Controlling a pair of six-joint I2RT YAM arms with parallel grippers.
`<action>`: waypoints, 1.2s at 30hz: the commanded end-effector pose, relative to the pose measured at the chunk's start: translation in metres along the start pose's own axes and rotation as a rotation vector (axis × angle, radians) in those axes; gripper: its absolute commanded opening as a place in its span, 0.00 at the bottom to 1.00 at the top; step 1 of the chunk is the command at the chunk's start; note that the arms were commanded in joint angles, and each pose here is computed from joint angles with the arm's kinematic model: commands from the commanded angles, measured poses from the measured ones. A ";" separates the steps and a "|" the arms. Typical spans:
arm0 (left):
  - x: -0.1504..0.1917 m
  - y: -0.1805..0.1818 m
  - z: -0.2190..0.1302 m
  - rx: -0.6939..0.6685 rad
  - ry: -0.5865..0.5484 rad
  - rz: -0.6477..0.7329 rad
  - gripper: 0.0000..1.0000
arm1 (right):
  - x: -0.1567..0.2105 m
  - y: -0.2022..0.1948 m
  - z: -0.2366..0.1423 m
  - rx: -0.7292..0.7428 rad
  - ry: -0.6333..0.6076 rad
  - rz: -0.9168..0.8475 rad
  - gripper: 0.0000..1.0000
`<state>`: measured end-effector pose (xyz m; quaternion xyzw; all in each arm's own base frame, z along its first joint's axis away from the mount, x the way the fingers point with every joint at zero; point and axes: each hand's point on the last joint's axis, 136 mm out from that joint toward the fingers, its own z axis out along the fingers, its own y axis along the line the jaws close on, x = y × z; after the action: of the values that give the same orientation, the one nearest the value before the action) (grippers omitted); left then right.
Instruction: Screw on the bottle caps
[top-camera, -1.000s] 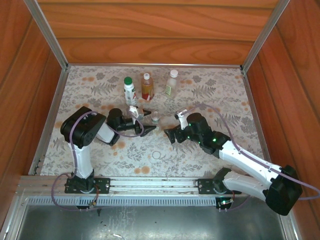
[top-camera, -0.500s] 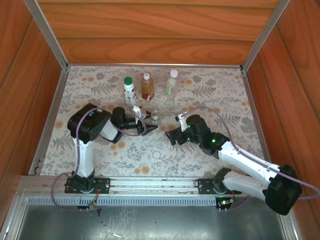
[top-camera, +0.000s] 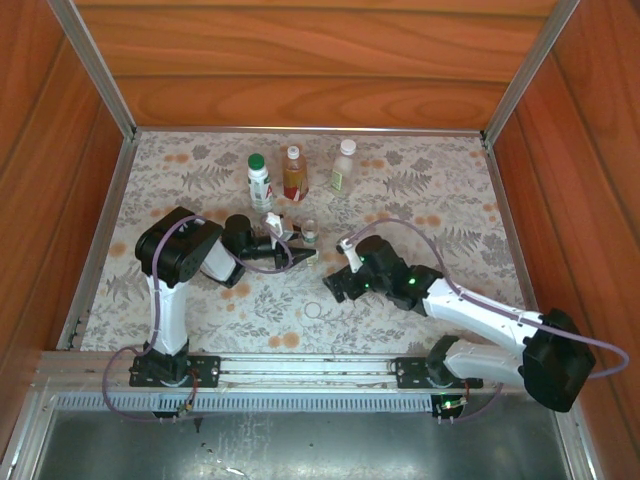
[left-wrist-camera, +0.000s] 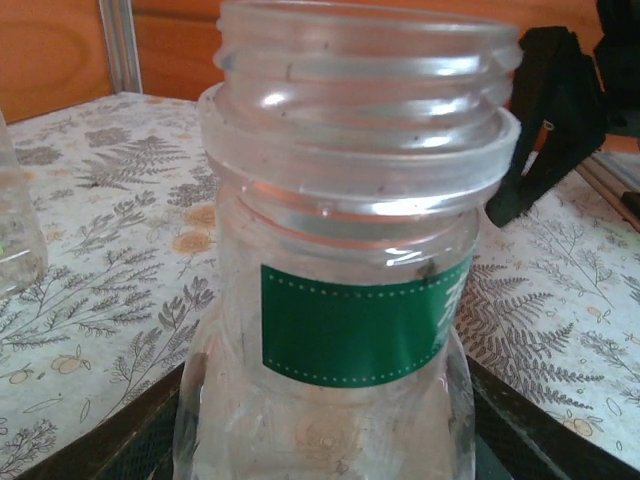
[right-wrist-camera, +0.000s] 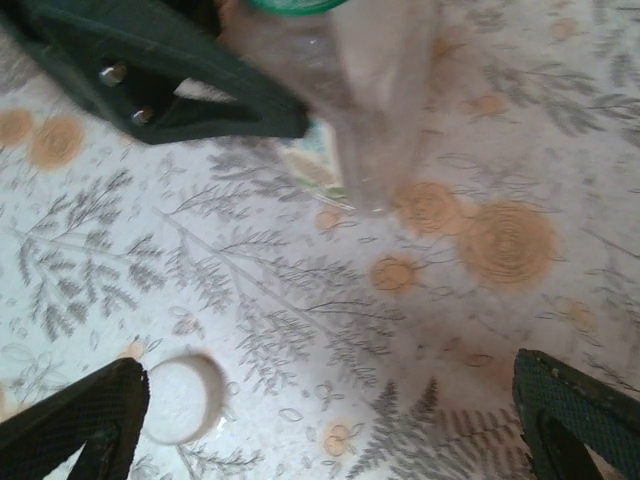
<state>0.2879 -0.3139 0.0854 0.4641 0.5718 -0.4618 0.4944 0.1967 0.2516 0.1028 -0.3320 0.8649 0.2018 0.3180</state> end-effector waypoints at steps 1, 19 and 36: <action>0.002 -0.006 -0.002 0.000 0.004 0.075 0.58 | 0.017 0.021 0.012 -0.051 0.011 -0.139 1.00; 0.005 -0.004 0.001 0.006 0.007 0.071 0.58 | 0.048 0.065 0.064 -0.105 0.173 -0.290 0.68; 0.007 -0.002 0.002 0.002 0.008 0.040 0.58 | 0.066 0.067 0.070 -0.114 0.252 -0.310 0.50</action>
<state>0.2871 -0.3125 0.0850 0.4761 0.5612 -0.4471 0.5084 0.1436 0.3060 0.0168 -0.4917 0.8272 0.1593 0.2205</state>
